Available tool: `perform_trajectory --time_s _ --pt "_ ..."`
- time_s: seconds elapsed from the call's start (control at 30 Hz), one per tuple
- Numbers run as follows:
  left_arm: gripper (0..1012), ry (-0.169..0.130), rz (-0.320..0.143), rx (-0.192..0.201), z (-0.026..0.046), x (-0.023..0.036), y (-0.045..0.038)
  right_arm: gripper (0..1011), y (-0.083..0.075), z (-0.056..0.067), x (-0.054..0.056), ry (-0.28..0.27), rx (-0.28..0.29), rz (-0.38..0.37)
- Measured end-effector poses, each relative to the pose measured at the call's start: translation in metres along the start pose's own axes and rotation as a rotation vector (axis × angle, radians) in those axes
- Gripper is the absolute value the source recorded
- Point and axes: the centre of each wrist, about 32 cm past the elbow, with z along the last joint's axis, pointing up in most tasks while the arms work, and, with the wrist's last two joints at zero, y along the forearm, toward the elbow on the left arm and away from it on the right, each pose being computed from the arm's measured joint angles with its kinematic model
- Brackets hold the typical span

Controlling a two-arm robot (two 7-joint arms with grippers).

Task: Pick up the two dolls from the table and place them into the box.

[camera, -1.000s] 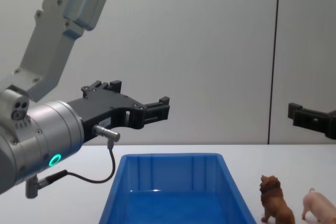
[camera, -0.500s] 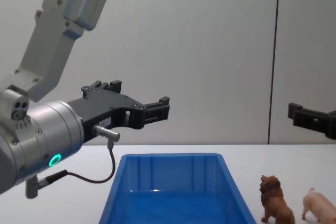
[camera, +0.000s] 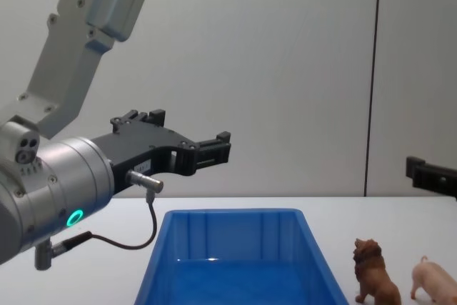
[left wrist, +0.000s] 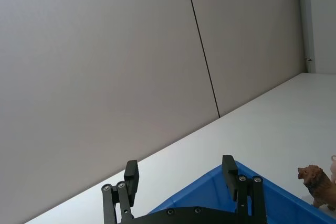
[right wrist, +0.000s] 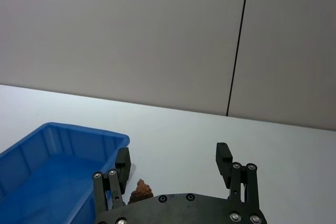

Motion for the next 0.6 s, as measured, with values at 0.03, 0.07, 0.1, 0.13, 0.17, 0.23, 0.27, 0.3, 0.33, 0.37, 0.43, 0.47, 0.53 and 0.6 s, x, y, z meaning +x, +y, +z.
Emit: perform_trajectory --time_s 0.03,0.07,0.1,0.13,0.17,0.23,0.27,0.3,0.33,0.37,0.43,0.47,0.53,0.6 --pt "1001 0.000 0.000 0.000 0.0000 0.0000 0.0000 1001 0.000 0.000 0.000 0.001 -0.004 -0.003" --pt "1001 0.000 0.000 0.000 0.0000 0.0000 0.0000 1001 -0.001 -0.001 0.000 0.004 -0.013 -0.008" --pt "1001 0.000 0.000 0.000 0.0000 0.0000 0.0000 1001 -0.001 -0.001 0.000 0.004 -0.013 -0.008" --pt "1001 0.000 0.000 0.000 0.0000 0.0000 0.0000 1001 -0.002 -0.002 0.000 0.007 -0.022 -0.012" --pt "1001 0.000 0.000 0.000 0.0000 0.0000 0.0000 1001 -0.003 -0.002 0.000 0.008 -0.026 -0.014" --pt "1001 0.000 0.000 0.000 0.0000 0.0000 0.0000 1001 -0.003 -0.003 0.000 0.012 -0.039 -0.020" --pt "1001 0.000 0.000 0.000 0.0000 0.0000 0.0000 1001 -0.004 -0.004 0.000 0.013 -0.044 -0.021" --pt "1001 0.000 0.000 0.000 0.0000 0.0000 0.0000 1001 -0.004 -0.004 0.001 0.014 -0.047 -0.023" --pt "1001 0.000 0.000 0.000 0.0000 0.0000 0.0000 1001 -0.004 -0.005 0.001 0.018 -0.059 -0.027" --pt "1001 0.000 0.000 0.000 0.0000 0.0000 0.0000 1001 -0.004 -0.006 0.001 0.020 -0.065 -0.029" --pt "1001 0.000 0.000 0.000 0.0000 0.0000 0.0000 1001 -0.004 -0.008 0.001 0.023 -0.076 -0.032" --pt "1001 0.000 0.000 0.000 0.0000 0.0000 0.0000 1001 -0.004 -0.009 0.001 0.027 -0.088 -0.036" --pt "1001 0.000 0.000 0.000 0.0000 0.0000 0.0000 1001 -0.004 -0.012 0.001 0.033 -0.106 -0.040" --pt "1001 0.000 0.000 0.000 0.0000 0.0000 0.0000 1001 -0.003 -0.014 0.001 0.036 -0.118 -0.043"
